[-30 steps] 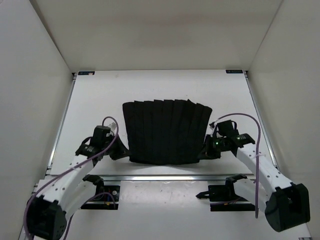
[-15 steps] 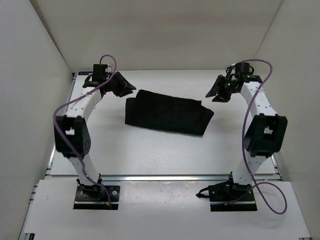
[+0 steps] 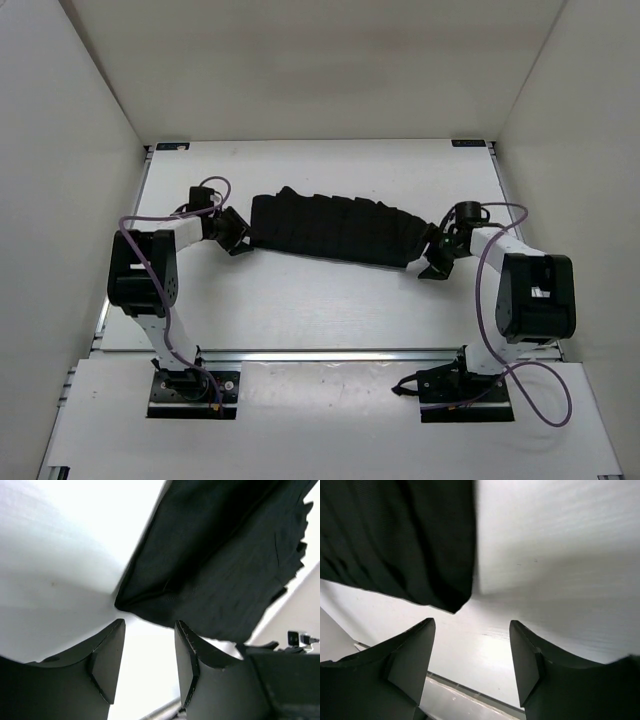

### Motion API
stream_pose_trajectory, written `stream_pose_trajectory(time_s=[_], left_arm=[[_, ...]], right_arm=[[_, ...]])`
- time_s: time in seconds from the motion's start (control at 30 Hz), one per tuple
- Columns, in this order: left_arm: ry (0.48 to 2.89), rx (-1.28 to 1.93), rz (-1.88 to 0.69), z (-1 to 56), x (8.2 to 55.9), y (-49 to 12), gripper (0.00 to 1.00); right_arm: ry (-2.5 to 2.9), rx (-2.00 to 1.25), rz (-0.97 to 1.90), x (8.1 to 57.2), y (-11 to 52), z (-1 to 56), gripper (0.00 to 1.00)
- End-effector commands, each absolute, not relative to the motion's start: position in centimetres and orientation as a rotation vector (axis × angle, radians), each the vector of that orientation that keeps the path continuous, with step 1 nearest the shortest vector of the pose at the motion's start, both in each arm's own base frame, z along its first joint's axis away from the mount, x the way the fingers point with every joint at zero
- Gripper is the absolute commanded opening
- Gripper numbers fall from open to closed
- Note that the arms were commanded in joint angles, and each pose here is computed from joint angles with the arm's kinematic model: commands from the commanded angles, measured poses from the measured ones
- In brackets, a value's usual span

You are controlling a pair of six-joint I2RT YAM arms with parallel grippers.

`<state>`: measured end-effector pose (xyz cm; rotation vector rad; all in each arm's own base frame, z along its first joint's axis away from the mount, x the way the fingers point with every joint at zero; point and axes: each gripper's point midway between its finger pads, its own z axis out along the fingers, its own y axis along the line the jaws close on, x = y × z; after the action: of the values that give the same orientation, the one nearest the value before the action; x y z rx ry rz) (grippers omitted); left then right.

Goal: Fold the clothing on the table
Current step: Fold the skirt

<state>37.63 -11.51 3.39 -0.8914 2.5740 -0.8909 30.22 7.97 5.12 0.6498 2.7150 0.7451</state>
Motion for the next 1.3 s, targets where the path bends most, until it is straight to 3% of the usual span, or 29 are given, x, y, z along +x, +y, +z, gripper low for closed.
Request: stream_pose_trajectory(time_s=[0.0,0.13,0.2,0.23,0.27,0.33,0.53,0.63,0.7,0.8,0.93,1.0,1.07,1.27], left_arm=[[2.516,-0.793,-0.766,4.5,39.0,-11.0,0.54],[2.523,-0.804,-0.678,3.3,40.1,-11.6,0.55],[2.485,-0.81,-0.634,2.9,41.1,-11.5,0.49],[2.486,-0.8,-0.641,3.0,41.1,-11.8,0.28],[2.506,-0.796,-0.652,2.1,40.9,-12.1,0.0],[2.55,-0.785,-0.664,1.2,39.8,-12.5,0.0],[2.629,-0.625,-0.742,1.3,32.4,-15.6,0.0],[2.6,-0.58,-0.868,2.4,27.8,-19.0,0.0],[2.583,-0.603,-0.923,2.5,25.4,-20.2,0.0],[2.473,-0.664,-1.021,3.8,26.0,-21.5,0.0],[2.485,-0.637,-1.005,4.3,27.4,-22.2,0.0],[2.459,-0.66,-1.026,4.6,27.9,-22.4,0.0],[2.438,-0.676,-1.057,5.3,28.3,-22.9,0.0],[2.49,-0.666,-1.011,4.5,27.7,-22.0,0.0]], right_arm=[[2.58,0.674,0.828,32.7,9.5,5.3,0.59],[2.525,0.767,0.815,34.3,9.6,4.6,0.59],[2.493,0.778,0.902,35.5,10.4,4.1,0.48],[2.491,0.771,1.0,35.5,11.1,4.3,0.37],[2.5,0.763,1.064,35.8,11.4,3.9,0.12],[2.492,0.745,1.131,36.4,11.4,4.1,0.0],[2.672,0.702,0.964,30.6,5.5,3.4,0.0],[2.81,0.698,0.622,27.3,0.5,2.5,0.0],[2.805,0.718,0.505,26.9,-1.5,3.5,0.0],[2.741,0.642,0.383,28.2,-1.4,7.5,0.0],[2.623,0.358,0.338,32.5,6.9,15.0,0.0],[2.54,0.228,0.452,34.2,13.1,17.5,0.0],[2.503,0.03,0.581,33.6,20.3,18.2,0.0],[2.479,-0.317,0.696,33.2,33.2,15.5,0.01]])
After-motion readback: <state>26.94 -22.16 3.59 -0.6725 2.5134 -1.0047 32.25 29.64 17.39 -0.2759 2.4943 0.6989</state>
